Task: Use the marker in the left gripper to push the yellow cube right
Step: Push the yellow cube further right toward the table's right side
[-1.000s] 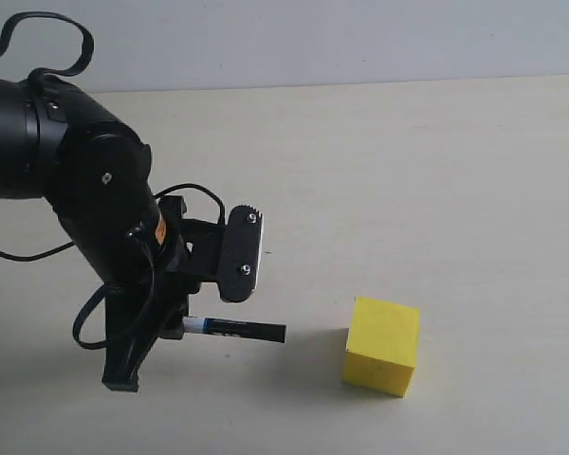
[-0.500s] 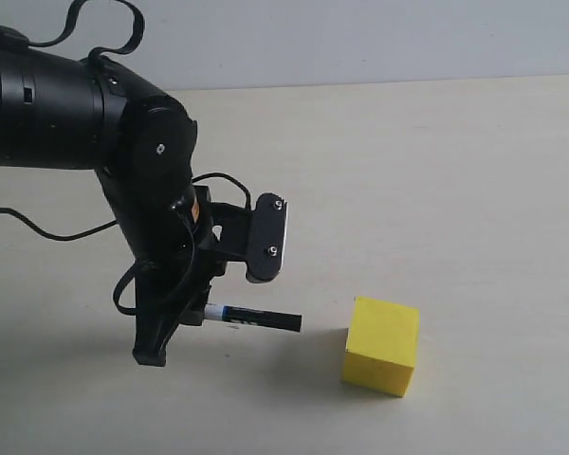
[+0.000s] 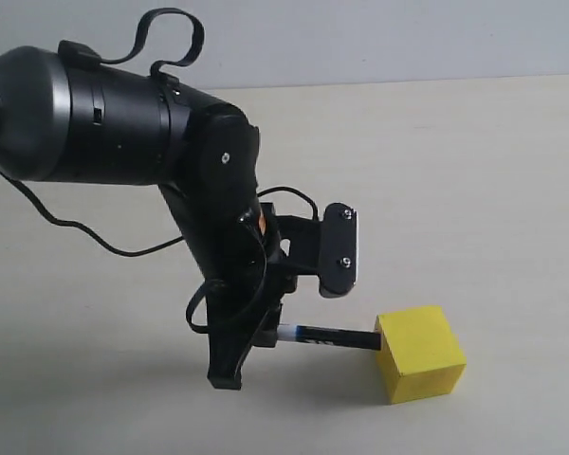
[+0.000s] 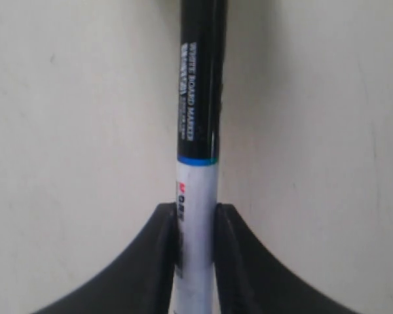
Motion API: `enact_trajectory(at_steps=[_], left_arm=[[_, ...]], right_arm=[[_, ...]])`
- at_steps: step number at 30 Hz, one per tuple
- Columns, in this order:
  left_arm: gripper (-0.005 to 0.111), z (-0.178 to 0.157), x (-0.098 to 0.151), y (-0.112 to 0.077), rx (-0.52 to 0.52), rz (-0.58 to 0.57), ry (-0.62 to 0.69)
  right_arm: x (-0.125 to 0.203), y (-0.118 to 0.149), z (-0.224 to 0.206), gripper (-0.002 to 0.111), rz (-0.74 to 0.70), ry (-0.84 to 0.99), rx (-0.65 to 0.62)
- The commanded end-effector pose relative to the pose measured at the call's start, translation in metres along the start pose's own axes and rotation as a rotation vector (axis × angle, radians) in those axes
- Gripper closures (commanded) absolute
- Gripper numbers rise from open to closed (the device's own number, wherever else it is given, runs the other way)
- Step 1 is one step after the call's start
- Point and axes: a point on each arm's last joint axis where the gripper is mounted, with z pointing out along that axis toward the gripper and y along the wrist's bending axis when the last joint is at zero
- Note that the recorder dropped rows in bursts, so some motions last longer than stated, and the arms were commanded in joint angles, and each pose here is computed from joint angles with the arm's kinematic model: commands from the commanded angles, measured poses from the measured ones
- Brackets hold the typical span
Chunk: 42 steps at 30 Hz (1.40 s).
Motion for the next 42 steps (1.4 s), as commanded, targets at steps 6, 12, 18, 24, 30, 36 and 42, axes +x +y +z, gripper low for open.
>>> enact_trajectory(at_steps=[6,12,18,24,30,36,42], left_arm=[[0.107,-0.006,0.021,0.000,0.088,-0.134,0.138],[0.107,-0.006,0.022,-0.001,0.092,-0.196,0.148],[0.107,-0.005,0.015,-0.004,0.064,-0.175,0.141],[0.107,-0.002,-0.003,-0.012,-0.028,-0.134,0.142],[0.107,-0.002,-0.003,-0.012,-0.043,-0.165,0.152],[0.107,0.000,-0.013,-0.016,-0.073,-0.155,0.110],[0.107,0.001,-0.032,-0.016,-0.132,-0.141,-0.011]], right_arm=[[0.001,0.000,0.000,0.108,-0.008,-0.005,0.006],[0.001,0.000,0.000,0.108,-0.008,-0.008,0.006],[0.001,0.000,0.000,0.108,-0.008,-0.008,0.006],[0.001,0.000,0.000,0.108,-0.010,-0.008,0.006],[0.001,0.000,0.000,0.108,-0.010,-0.008,0.006],[0.001,0.000,0.000,0.108,-0.010,-0.008,0.006],[0.001,0.000,0.000,0.108,-0.010,-0.008,0.006]])
